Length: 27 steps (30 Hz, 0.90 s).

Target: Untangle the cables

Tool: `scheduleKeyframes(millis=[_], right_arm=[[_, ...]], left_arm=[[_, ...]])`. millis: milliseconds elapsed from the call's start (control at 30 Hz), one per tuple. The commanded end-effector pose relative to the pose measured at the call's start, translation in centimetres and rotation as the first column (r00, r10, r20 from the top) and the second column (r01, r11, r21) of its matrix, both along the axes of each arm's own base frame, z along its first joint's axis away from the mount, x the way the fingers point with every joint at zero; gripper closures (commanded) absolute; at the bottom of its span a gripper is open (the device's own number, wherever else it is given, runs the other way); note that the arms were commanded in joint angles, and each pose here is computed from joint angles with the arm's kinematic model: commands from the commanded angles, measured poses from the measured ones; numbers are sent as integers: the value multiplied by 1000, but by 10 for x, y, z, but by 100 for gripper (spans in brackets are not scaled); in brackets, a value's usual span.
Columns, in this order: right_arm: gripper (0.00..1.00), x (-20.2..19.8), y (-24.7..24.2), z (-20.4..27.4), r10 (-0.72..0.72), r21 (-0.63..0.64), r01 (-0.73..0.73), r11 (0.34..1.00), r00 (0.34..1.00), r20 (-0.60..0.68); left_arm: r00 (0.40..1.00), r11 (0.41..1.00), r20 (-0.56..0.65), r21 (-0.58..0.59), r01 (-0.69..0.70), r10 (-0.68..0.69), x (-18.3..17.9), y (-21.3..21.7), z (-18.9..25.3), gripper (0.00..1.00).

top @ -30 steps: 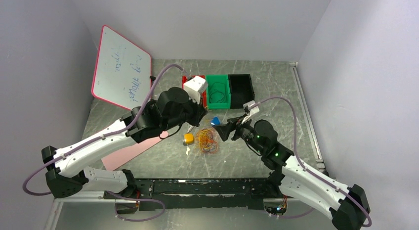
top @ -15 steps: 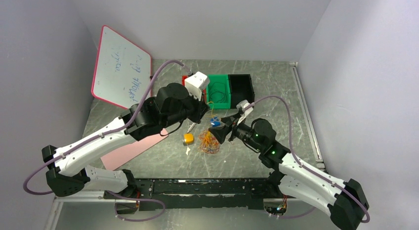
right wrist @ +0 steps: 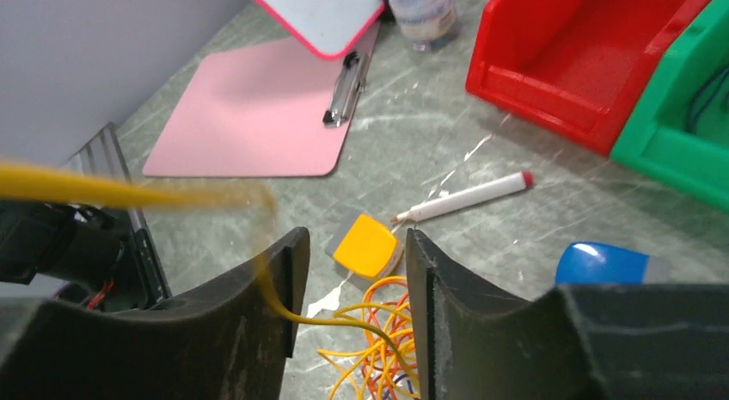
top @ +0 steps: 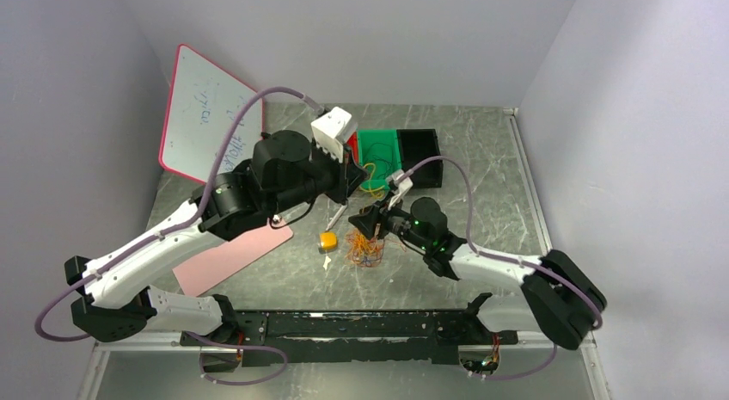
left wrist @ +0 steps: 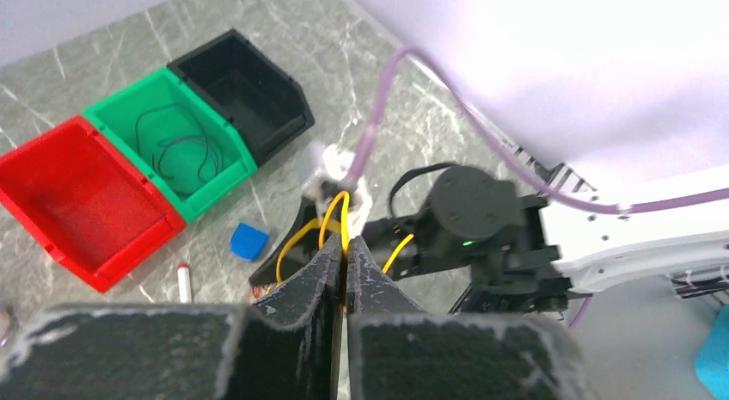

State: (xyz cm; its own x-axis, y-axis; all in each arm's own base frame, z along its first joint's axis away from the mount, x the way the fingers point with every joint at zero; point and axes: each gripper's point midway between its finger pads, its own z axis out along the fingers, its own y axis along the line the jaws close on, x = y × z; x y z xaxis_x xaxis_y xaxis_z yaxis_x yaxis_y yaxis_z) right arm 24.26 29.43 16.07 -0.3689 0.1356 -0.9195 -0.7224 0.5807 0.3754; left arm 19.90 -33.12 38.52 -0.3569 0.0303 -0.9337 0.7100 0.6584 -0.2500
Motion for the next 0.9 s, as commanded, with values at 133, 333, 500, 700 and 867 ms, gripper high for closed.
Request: scheduleKeyframes(millis=[133, 333, 500, 700, 867], right_arm=[[63, -6, 24, -13, 91, 25, -90, 996, 996, -15], [65, -18, 19, -33, 83, -17, -84, 996, 995, -50], [66, -24, 13, -39, 80, -21, -81, 996, 995, -67], [67, -29, 7, -42, 68, -22, -70, 997, 995, -74], [67, -31, 2, -49, 60, -36, -64, 997, 994, -86]], left_arm=[[991, 994, 135, -108, 19, -4, -8, 17, 89, 93], [965, 990, 254, -138, -34, 69, 1, 35, 150, 93], [913, 972, 368, -212, -102, 176, 10, 57, 203, 93], [848, 941, 456, -310, -133, 270, 11, 81, 246, 93], [806, 922, 501, -365, -131, 314, 9, 91, 271, 93]])
